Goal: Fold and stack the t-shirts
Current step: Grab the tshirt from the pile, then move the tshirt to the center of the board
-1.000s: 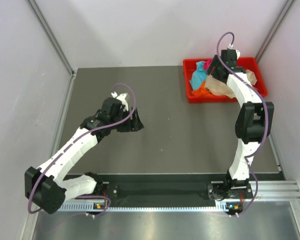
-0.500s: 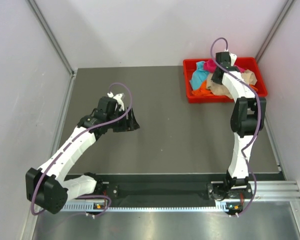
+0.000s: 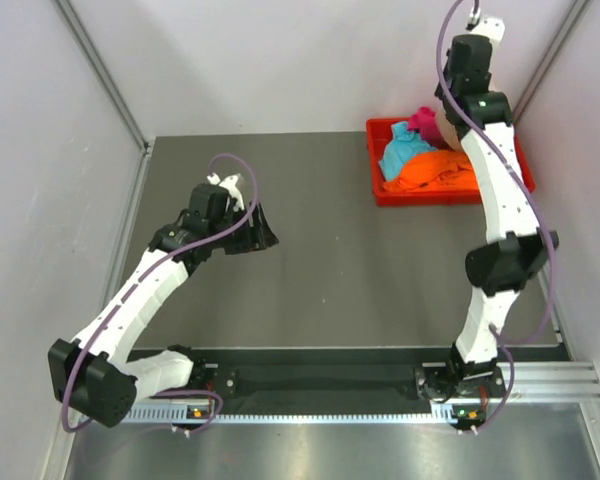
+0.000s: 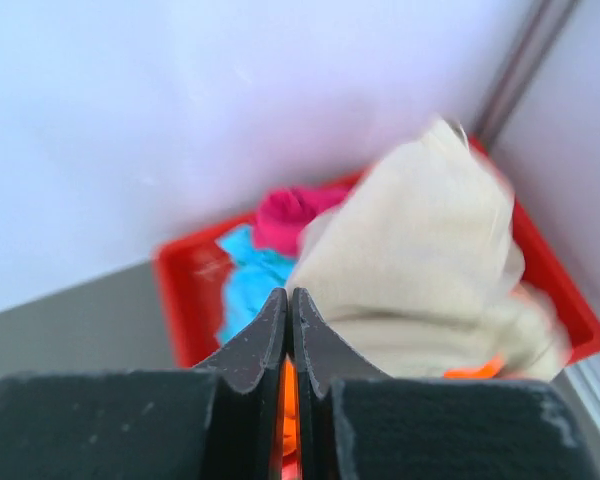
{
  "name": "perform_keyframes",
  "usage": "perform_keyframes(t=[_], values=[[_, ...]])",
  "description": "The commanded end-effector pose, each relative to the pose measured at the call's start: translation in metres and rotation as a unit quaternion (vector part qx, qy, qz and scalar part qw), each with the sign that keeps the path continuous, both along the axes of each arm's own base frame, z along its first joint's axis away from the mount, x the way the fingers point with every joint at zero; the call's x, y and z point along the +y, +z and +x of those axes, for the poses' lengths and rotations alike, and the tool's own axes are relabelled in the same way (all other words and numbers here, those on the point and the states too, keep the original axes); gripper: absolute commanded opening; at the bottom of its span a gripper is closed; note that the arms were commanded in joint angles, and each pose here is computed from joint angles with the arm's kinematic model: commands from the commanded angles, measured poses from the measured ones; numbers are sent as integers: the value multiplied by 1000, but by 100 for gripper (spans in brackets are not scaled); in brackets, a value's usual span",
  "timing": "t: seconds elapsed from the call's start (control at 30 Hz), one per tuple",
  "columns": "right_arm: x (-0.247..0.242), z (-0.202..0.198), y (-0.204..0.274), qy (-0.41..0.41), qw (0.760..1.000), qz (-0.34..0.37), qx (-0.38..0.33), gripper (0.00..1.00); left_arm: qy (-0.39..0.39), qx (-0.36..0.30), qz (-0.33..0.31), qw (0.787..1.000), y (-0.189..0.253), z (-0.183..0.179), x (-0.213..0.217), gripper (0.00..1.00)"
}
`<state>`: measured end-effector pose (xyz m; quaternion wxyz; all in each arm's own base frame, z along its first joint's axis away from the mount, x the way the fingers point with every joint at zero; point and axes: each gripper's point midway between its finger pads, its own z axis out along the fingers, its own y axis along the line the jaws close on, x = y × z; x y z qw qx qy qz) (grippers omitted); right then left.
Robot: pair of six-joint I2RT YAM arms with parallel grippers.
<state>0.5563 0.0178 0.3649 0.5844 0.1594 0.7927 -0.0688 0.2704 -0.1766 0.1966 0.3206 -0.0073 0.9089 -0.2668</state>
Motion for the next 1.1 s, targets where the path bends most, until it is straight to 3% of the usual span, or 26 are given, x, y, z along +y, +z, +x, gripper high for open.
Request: perform_keyframes(t=[0.0, 0.1, 0.27, 0.37, 0.43, 0.47, 0.53, 0.57, 0.63, 0.77, 0.83, 0.87, 0.93, 0.97, 1.0, 1.07], values=[[37, -99, 186, 46, 978, 8, -206, 0, 23, -30, -19, 999, 29, 10, 2, 70], [68, -138, 210, 79, 971, -12, -227, 0, 30, -37, -26, 999, 37, 12, 3, 70], [133, -195, 217, 188, 955, 46, -225, 0, 58, -60, -29, 996, 55, 14, 11, 69], [193, -235, 187, 274, 941, 66, -184, 0, 79, -82, -30, 993, 70, 11, 20, 69], [229, -258, 131, 328, 932, 101, -119, 2, 97, -100, -22, 990, 80, 8, 30, 69], [239, -266, 106, 345, 927, 114, -91, 26, 103, -105, -20, 989, 83, 7, 34, 70], [259, -288, 27, 385, 913, 139, 2, 56, 115, -106, -8, 988, 81, 0, 43, 71], [260, -295, 2, 392, 909, 139, 31, 80, 113, -103, -6, 988, 80, -3, 44, 71], [242, -308, -50, 374, 916, 113, 94, 99, 113, -84, 4, 990, 68, -10, 46, 72], [188, -302, -89, 328, 930, 91, 139, 97, 88, -16, 11, 996, 28, -19, 37, 70], [161, -298, -115, 312, 928, 108, 173, 85, 58, 29, -9, 998, 8, -24, 18, 66], [156, -300, -127, 313, 923, 118, 189, 67, 36, 50, -4, 998, -7, -33, 5, 66], [158, -308, -161, 337, 898, 149, 239, 54, 13, 79, 11, 997, -29, -37, -18, 67], [163, -313, -173, 349, 888, 154, 257, 52, -8, 85, 34, 996, -40, -46, -31, 68], [170, -326, -200, 363, 866, 171, 298, 57, -11, 113, 57, 992, -61, -48, -37, 69], [178, -327, -223, 367, 853, 184, 321, 74, -1, 140, 91, 986, -81, -47, -36, 71]])
